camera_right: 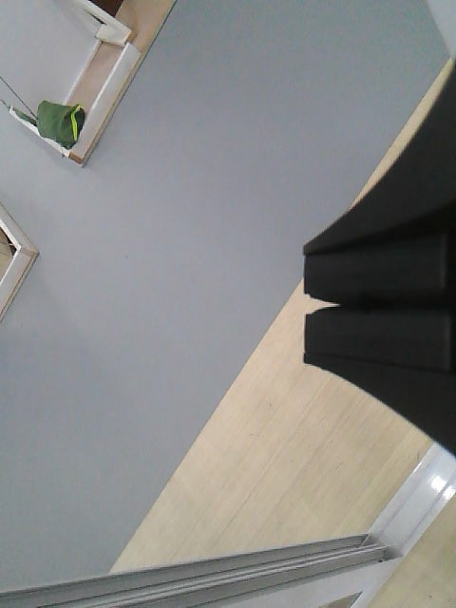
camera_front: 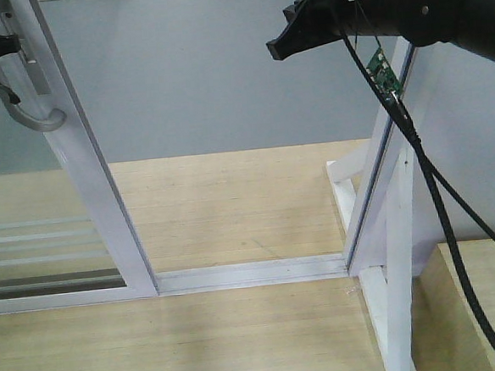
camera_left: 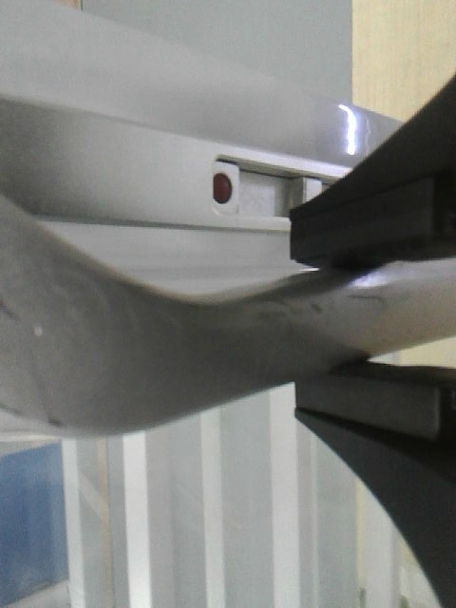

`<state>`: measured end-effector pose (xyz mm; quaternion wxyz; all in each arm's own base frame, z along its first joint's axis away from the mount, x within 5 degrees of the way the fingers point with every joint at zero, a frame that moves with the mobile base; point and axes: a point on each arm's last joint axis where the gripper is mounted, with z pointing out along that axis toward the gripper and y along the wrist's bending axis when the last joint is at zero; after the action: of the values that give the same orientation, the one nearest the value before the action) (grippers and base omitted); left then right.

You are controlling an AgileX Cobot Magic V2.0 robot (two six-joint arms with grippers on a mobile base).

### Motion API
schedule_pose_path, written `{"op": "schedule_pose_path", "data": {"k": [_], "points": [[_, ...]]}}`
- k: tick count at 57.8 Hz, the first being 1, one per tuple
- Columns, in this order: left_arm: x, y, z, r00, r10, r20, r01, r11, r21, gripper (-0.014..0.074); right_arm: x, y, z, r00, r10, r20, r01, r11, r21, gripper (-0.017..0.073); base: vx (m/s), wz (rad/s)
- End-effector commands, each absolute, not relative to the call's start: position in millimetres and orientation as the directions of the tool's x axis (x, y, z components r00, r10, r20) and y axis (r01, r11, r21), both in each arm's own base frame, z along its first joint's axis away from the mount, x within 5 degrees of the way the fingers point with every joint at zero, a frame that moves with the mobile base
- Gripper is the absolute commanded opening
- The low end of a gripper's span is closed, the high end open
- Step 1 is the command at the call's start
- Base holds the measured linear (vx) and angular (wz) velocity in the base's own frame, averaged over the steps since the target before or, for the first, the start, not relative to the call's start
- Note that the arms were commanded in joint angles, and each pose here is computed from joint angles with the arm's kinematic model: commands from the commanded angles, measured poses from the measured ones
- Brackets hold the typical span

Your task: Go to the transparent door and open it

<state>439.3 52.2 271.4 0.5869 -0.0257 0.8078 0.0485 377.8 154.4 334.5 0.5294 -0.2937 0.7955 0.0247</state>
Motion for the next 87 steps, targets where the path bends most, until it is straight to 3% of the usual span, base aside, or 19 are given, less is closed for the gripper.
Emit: {"op": "schedule_pose_path", "data": {"k": [1, 13, 25, 39, 51, 63, 77, 87], "points": [[419.8, 60.5, 307.8, -0.313, 0.008, -0.95, -0.126, 0.991, 0.05, -0.0006, 370.0, 149.6, 370.3, -0.158, -0.404, -0.901, -0.456, 0.839, -0.297, -0.0008, 0.0, 0.0], [374.3, 67.4, 327.6, -0.258, 0.007, -0.966, -0.163, 0.985, 0.051, -0.0006, 367.8, 145.3, 370.0, -0.19, -0.417, -0.889, -0.461, 0.837, -0.294, -0.0008, 0.0, 0.0], [311.2, 52.5, 339.2, -0.223, 0.018, -0.975, -0.153, 0.987, 0.053, -0.0006, 350.5, 138.5, 391.0, -0.183, -0.403, -0.897, -0.458, 0.842, -0.285, -0.0007, 0.0, 0.0], [244.1, 18.5, 334.6, -0.197, 0.086, -0.977, -0.055, 0.994, 0.099, -0.0007, 297.9, 118.6, 442.1, -0.162, -0.343, -0.925, -0.442, 0.863, -0.243, -0.0003, 0.0, 0.0], [194.6, -5.4, 328.8, -0.211, 0.111, -0.971, 0.049, 0.993, 0.103, -0.0007, 234.2, 93.8, 465.8, -0.062, -0.306, -0.95, -0.415, 0.874, -0.255, -0.0003, 0.0, 0.0], [146.5, -19.2, 324.7, -0.217, 0.035, -0.975, 0.136, 0.991, 0.006, -0.0007, 155.7, 60.8, 436.4, 0.049, -0.268, -0.962, -0.364, 0.892, -0.267, -0.0003, 0.0, 0.0], [96.5, -20.8, 310.1, -0.139, -0.08, -0.987, 0.2, 0.974, -0.107, -0.0007, 79.6, 27.7, 372.2, 0.023, -0.178, -0.984, -0.333, 0.927, -0.175, -0.0003, 0.0, 0.0], [73.6, -20.6, 287.6, -0.186, -0.126, -0.974, 0.226, 0.96, -0.168, -0.0007, 51.5, 12.8, 324.7, -0.013, -0.158, -0.987, -0.299, 0.943, -0.147, -0.0003, 0.0, 0.0]]}}
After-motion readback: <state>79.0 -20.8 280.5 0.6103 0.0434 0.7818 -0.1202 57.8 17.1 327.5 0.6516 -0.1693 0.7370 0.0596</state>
